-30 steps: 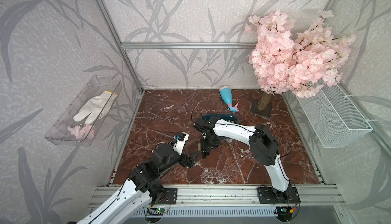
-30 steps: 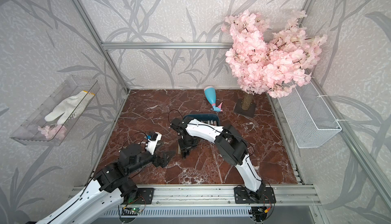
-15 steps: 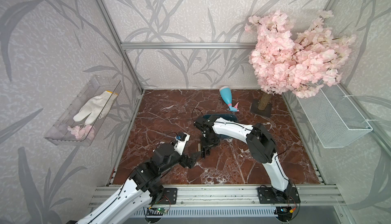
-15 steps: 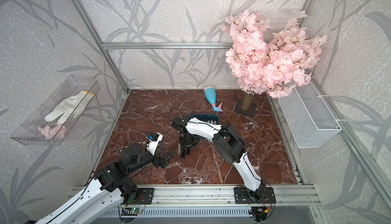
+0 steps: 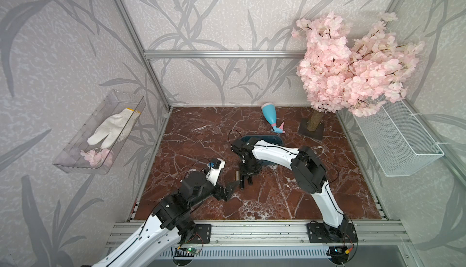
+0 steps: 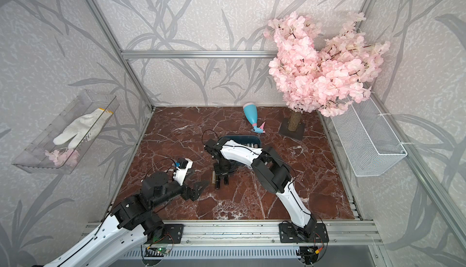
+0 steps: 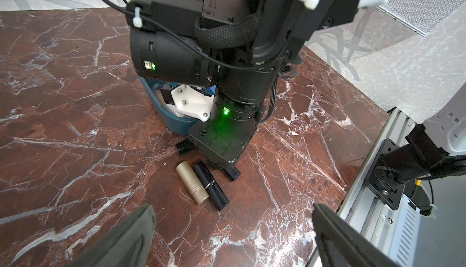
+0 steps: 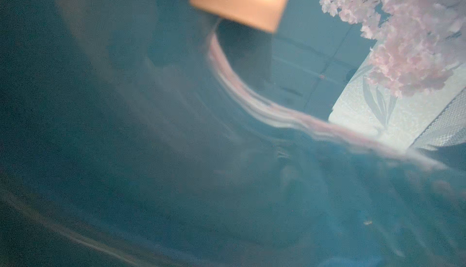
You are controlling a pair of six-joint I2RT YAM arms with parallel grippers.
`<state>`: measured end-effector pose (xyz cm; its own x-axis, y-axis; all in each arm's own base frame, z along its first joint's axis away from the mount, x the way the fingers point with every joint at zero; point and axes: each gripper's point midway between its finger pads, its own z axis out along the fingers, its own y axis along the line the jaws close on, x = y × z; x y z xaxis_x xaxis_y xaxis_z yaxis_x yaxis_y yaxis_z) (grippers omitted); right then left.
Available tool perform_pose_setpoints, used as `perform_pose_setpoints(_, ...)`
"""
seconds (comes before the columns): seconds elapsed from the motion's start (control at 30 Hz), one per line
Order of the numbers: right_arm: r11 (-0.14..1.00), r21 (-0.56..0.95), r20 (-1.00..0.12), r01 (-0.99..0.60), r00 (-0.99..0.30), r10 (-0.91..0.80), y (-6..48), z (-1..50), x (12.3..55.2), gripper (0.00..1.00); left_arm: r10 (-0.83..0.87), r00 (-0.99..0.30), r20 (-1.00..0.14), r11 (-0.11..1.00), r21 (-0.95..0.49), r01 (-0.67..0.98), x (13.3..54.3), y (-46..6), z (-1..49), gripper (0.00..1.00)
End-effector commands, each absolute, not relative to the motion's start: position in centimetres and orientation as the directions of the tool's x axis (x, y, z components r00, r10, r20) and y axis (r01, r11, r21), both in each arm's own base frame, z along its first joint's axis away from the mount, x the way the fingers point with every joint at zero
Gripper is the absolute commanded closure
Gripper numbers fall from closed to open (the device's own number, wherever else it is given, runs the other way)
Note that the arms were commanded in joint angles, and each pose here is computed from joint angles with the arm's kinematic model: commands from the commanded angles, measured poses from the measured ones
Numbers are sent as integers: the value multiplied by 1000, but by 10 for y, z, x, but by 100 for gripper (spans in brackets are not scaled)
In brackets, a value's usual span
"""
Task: Put the lipstick into the storage box
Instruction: Pick up the lipstick at the center of the board.
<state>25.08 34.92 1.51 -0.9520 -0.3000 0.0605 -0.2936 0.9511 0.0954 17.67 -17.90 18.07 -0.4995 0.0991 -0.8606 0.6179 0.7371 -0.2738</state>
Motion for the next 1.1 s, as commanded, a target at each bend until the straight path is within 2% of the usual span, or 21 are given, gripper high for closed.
perform_pose_setpoints(0.0,953,94,68,-288,-953,-295,344,18,246,75,103,-474,-875,725,-260,638,177,-181,191,0)
perform_pose_setpoints(0.4,941,152,37,-301,-950,-310,334,59,229,78,84,-464,-882,712,-273,647,190,-196,194,0)
perform_pose_setpoints(0.7,928,197,-32,-315,-948,-315,321,114,225,78,33,-432,-901,703,-286,651,206,-208,209,0)
perform_pose_setpoints(1.07,922,304,-103,-238,-971,-217,301,160,275,78,51,-424,-904,693,-274,666,219,-223,218,0)
